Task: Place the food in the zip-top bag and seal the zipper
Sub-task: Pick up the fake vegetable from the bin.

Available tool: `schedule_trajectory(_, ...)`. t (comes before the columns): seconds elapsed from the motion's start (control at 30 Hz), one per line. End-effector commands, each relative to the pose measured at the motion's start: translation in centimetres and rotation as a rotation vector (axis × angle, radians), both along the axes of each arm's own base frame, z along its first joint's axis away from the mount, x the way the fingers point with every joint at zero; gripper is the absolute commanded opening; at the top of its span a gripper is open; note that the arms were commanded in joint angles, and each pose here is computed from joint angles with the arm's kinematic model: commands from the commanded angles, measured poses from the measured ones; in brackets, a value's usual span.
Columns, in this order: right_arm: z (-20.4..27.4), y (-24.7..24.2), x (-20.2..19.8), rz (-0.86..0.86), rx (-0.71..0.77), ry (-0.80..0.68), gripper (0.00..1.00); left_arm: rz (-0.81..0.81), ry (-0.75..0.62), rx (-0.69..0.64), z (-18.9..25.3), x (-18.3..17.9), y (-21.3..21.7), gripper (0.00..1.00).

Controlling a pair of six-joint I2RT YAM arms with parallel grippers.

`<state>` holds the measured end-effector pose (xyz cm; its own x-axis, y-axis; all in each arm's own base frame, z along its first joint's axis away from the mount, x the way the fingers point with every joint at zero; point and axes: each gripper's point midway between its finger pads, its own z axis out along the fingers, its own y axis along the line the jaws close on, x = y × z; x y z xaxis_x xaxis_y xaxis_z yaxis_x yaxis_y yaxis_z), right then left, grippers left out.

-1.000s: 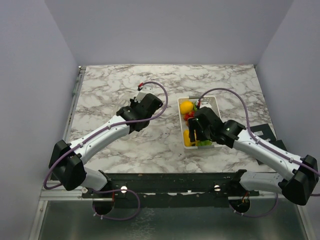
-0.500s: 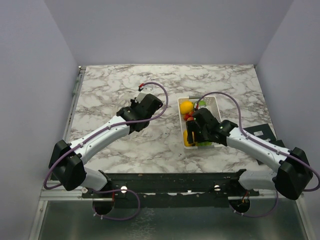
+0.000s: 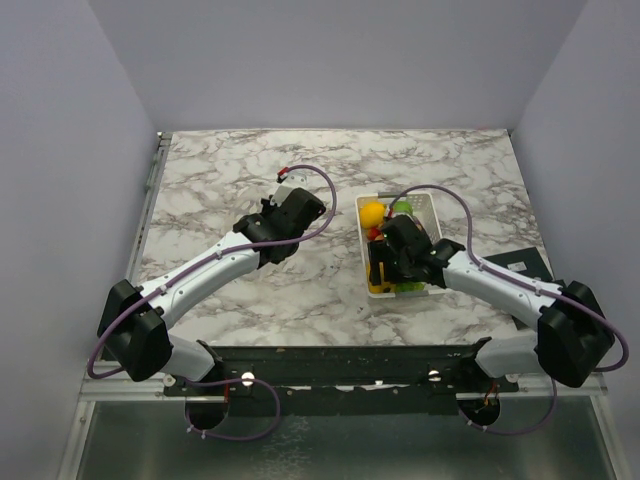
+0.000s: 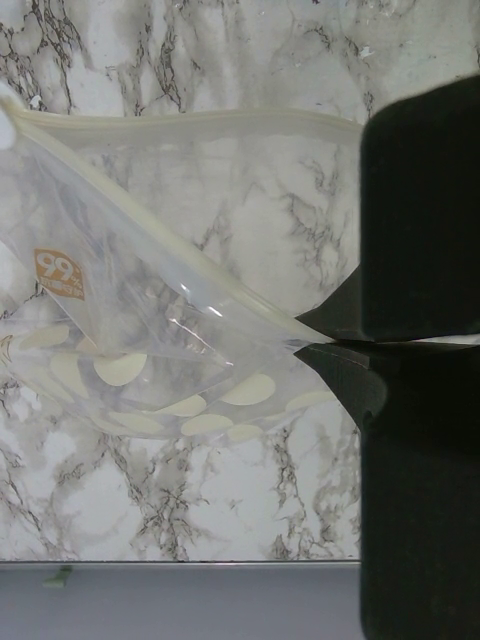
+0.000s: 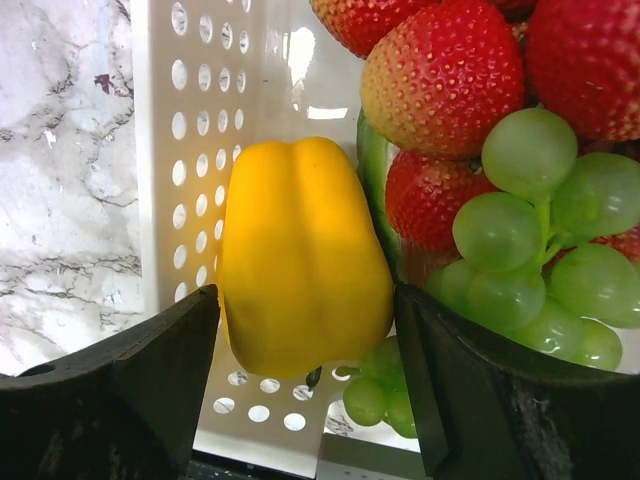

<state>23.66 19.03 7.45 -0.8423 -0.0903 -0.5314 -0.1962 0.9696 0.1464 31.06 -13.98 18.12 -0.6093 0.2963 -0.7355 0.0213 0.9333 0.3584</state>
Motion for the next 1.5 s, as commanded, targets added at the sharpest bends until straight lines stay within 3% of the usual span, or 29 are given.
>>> schedule_trajectory(0.0, -0.7, 0.6, 0.3, 0.008, 0.026, 0.007, 0.76, -0.023, 0.006, -0.007, -0.1, -0.3, -0.3, 0.0)
schedule_trajectory(0.13, -1.0, 0.5, 0.1, 0.013, 0.017, 0.015, 0.7, -0.022, 0.007, -0.002, -0.2, -0.3, -0.2, 0.0)
schedule_trajectory(0.3, -0.2, 0.3, 0.1, 0.013, 0.025, -0.007, 0.5, -0.023, 0.01, 0.003, -0.3, -0.2, -0.2, 0.0)
schedule_trajectory(0.43, 1.1, 0.0, 0.4, 0.001, 0.028, -0.038, 0.44, -0.023, 0.011, 0.002, -0.4, -0.2, -0.3, 0.0)
schedule_trajectory(1.0, 8.7, -0.3, 1.9, -0.027, 0.077, -0.196, 0.39, -0.025, 0.015, 0.005, -0.5, -0.3, -0.3, 0.0)
schedule_trajectory(1.47, 15.4, 4.1, 1.6, 0.123, 0.314, -0.262, 0.35, -0.023, 0.021, 0.011, -0.8, -0.3, -0.2, 0.0)
